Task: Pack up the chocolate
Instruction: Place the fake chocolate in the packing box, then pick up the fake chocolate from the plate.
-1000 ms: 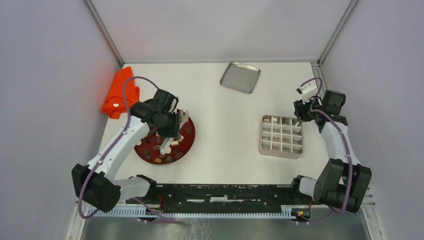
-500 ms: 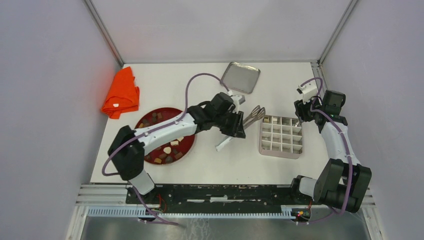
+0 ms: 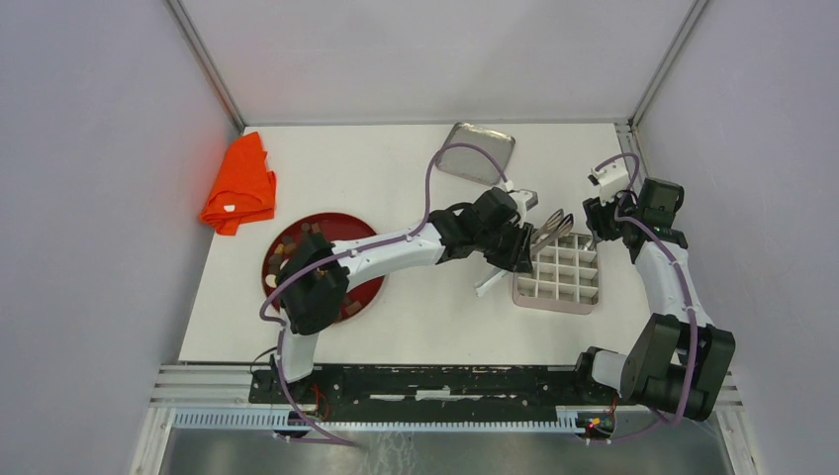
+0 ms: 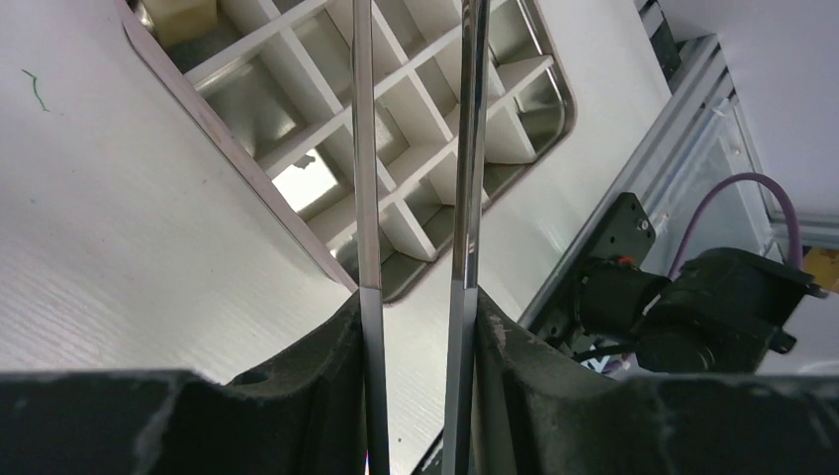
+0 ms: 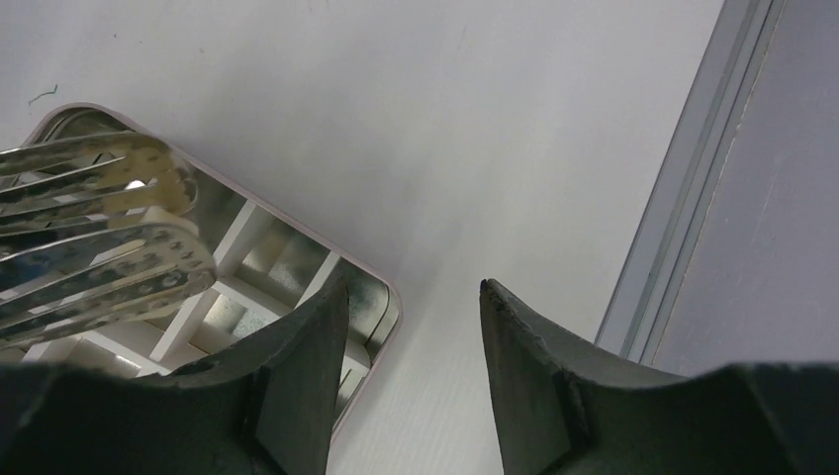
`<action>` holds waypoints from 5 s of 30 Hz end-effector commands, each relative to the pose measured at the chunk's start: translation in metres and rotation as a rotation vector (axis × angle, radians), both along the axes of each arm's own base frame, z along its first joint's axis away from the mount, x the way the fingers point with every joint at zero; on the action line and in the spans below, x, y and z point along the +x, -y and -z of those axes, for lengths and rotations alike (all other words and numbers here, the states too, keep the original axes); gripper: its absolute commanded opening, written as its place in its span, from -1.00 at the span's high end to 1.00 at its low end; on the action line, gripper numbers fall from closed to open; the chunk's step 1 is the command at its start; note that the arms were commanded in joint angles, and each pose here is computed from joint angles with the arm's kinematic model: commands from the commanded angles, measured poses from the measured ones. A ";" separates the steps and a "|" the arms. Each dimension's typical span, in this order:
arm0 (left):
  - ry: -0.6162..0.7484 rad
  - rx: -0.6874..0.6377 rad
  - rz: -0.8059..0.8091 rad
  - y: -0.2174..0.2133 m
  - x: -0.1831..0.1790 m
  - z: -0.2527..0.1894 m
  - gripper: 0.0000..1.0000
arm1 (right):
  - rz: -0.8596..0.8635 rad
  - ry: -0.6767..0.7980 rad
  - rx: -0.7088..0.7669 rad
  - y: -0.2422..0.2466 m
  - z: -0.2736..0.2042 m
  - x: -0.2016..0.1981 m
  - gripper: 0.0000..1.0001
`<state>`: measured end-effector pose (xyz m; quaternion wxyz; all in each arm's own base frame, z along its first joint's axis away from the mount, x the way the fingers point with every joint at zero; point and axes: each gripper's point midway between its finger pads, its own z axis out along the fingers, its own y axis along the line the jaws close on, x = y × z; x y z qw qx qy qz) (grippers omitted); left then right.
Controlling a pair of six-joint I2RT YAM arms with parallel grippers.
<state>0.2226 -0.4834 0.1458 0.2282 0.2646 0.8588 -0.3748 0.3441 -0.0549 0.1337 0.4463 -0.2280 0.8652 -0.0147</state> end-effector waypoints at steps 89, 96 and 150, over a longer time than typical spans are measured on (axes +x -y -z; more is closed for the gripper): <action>0.092 0.091 -0.028 0.015 0.024 -0.003 0.14 | -0.004 0.012 -0.008 0.000 0.000 0.004 -0.17; 0.092 -0.016 -0.025 0.011 0.013 -0.040 0.17 | -0.009 0.011 -0.004 -0.001 0.000 0.003 -0.17; -0.202 0.803 -0.449 -0.359 -0.037 0.000 0.11 | -0.052 -0.001 0.020 -0.011 0.004 0.003 -0.18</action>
